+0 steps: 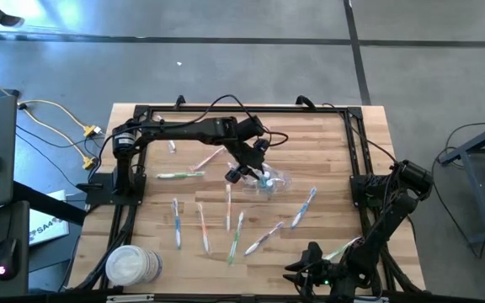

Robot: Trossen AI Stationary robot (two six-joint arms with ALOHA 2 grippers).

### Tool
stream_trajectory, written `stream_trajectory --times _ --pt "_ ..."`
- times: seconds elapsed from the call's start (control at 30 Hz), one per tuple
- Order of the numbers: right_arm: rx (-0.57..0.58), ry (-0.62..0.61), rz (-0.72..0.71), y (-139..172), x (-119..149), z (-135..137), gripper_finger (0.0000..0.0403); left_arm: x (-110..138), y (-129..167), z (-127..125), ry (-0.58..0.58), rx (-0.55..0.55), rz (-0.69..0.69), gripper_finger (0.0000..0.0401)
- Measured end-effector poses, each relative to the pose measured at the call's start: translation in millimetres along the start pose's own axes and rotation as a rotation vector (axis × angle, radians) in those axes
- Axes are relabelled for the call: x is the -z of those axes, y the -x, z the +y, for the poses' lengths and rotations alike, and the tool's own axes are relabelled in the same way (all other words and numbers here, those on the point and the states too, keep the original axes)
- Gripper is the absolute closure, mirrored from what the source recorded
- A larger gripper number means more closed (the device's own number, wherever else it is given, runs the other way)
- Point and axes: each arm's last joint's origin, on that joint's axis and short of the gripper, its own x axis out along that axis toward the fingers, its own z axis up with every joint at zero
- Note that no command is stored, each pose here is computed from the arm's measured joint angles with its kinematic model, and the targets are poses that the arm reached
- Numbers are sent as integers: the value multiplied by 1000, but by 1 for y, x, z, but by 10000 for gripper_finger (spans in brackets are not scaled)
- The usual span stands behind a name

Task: Pick & Place toothbrushing station
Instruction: Put the blue mouthwash into the wire organizer, then put the bottom left orange toothbrush into the wire organizer

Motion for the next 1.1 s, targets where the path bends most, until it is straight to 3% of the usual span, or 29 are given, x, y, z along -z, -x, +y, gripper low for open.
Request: stream_trajectory --times 0.6,0.87,1.1 --pt "-10 9 -2 0 0 1 294 11 -7 -3 15 -17 41 308" --pt "-10 9 -2 0 0 1 294 16 -10 -4 42 -30 63 231" --pt "-10 10 -2 0 0 1 294 14 -10 -2 59 -46 43 215"
